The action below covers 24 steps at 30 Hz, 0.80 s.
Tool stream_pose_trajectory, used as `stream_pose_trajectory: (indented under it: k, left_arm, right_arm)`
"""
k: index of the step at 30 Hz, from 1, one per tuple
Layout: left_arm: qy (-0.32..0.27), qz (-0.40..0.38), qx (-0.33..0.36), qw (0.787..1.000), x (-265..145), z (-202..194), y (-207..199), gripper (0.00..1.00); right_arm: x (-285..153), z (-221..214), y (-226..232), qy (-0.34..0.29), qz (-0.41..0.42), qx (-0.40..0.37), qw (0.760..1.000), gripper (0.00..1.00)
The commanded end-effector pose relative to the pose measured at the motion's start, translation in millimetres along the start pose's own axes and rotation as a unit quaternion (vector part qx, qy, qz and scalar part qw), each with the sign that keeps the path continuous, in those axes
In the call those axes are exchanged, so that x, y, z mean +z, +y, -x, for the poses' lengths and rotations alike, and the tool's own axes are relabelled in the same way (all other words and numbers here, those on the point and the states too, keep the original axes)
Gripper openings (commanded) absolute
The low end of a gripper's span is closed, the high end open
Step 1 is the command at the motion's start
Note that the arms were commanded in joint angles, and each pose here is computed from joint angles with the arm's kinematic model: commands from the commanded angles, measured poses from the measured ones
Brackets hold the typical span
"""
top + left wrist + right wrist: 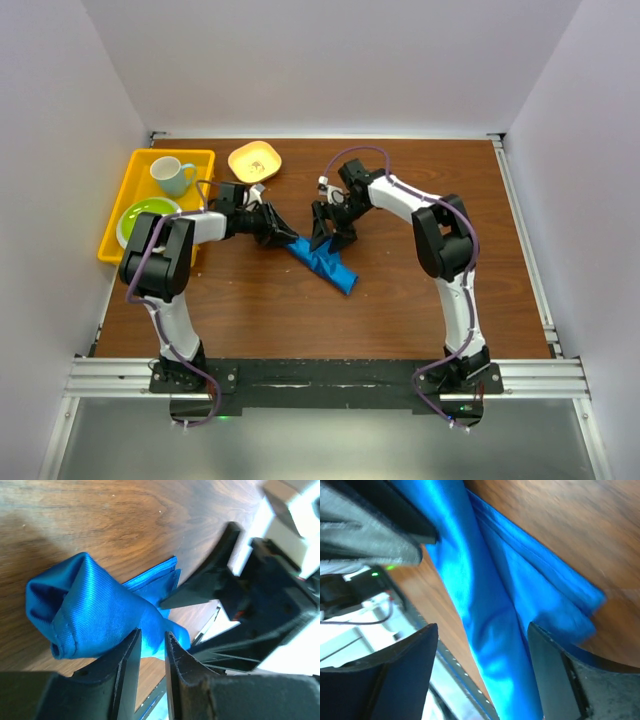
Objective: Fold the napkin, place the utensils inside, and roll it up
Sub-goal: Roll the napkin with the utensil
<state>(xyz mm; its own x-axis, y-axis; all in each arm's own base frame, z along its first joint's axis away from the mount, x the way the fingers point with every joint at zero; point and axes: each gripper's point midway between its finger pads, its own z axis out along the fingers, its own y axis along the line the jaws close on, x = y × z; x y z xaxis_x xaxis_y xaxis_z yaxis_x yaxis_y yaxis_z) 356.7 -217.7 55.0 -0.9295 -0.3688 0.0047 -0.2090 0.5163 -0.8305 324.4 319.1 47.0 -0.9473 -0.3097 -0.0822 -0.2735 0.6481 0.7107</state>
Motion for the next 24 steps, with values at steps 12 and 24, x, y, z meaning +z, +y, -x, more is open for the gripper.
stream_pose_trajectory:
  k: [12, 24]
  left_arm:
    - [-0.015, -0.011, 0.024, 1.000, 4, 17, -16, 0.29]
    - [-0.027, 0.025, 0.034, 0.999, -9, 22, -23, 0.32]
  right_arm:
    - [-40, -53, -20, -0.064, -0.128, -0.049, 0.988, 0.56]
    - [-78, -20, -5, -0.138, -0.302, -0.193, 0.923, 0.93]
